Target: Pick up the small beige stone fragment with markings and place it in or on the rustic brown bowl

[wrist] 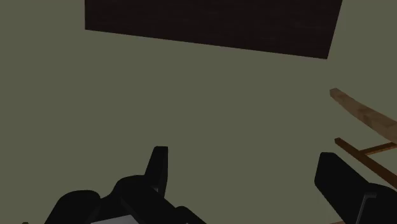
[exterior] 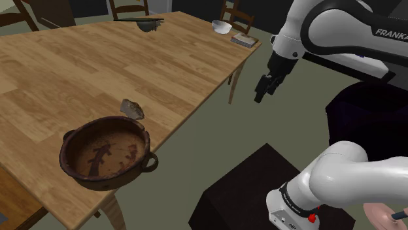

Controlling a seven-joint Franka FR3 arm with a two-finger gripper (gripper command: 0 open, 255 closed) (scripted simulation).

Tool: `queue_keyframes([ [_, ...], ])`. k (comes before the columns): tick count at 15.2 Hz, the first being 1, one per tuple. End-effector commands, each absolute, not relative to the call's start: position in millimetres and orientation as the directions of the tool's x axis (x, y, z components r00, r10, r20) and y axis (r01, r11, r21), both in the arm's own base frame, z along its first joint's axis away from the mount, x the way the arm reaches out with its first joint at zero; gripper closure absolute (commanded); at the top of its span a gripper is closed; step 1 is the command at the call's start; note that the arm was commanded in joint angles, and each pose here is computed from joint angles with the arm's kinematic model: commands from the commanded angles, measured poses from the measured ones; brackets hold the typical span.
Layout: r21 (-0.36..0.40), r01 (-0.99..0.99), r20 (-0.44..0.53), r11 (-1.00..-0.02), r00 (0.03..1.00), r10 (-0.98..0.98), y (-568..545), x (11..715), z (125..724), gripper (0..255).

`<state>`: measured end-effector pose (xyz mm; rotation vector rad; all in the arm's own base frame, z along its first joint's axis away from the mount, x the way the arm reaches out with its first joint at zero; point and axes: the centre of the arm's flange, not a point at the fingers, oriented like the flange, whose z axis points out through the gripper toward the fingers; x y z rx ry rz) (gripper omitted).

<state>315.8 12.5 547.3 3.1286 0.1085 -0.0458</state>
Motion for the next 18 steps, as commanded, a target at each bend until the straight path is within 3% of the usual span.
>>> queue_keyframes([
  [1, 0.010, 0.069, -0.030, -0.998, 0.997, 0.069, 13, 316, 547, 0],
  [18, -0.028, 0.063, -0.054, -0.998, 0.996, 0.064, 195, 437, 512, 0],
])
